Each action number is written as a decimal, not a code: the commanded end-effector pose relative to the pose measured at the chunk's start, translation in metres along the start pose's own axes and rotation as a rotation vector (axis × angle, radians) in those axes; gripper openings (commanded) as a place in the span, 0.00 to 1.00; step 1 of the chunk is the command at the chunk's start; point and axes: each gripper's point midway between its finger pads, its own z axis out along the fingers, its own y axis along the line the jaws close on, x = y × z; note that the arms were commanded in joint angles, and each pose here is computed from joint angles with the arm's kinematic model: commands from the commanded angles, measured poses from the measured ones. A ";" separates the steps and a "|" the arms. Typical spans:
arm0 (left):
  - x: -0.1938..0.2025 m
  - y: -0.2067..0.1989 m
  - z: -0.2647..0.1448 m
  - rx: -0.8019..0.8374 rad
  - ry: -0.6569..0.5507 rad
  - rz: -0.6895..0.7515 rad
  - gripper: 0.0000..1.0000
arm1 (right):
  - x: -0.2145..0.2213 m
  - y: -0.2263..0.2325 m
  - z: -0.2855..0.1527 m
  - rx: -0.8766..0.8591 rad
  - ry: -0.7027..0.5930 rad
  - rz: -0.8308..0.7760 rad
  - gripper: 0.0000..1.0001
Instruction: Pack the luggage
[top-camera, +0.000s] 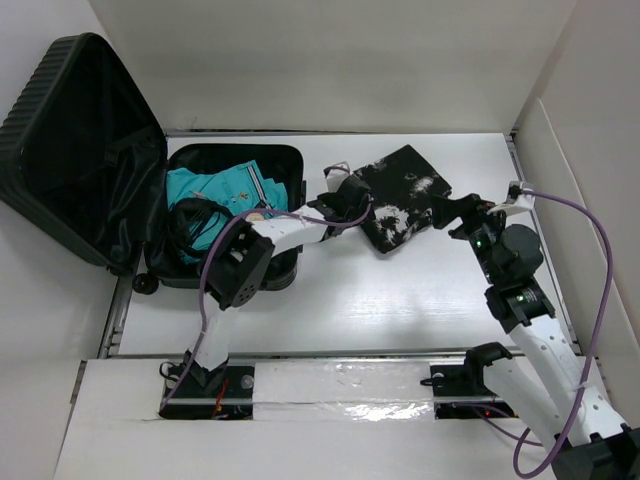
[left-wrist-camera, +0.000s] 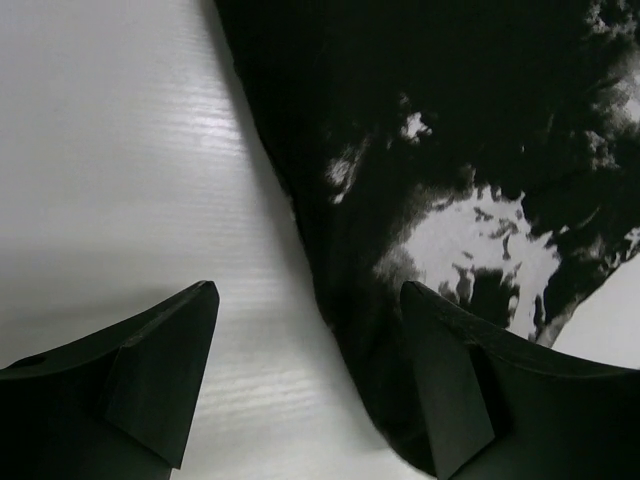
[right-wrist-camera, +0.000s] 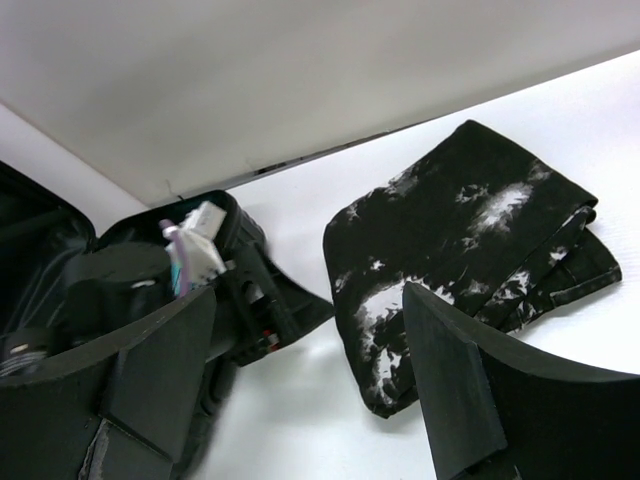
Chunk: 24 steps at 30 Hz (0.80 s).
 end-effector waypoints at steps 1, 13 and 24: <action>-0.016 -0.025 0.011 0.037 -0.039 -0.046 0.71 | -0.002 0.011 0.001 -0.058 -0.010 -0.018 0.81; 0.028 -0.016 0.078 -0.026 0.066 -0.003 0.63 | 0.005 0.014 0.005 -0.084 0.014 -0.020 0.80; -0.047 -0.060 0.049 0.215 -0.021 0.142 0.00 | 0.002 0.005 0.004 -0.054 -0.003 -0.021 0.79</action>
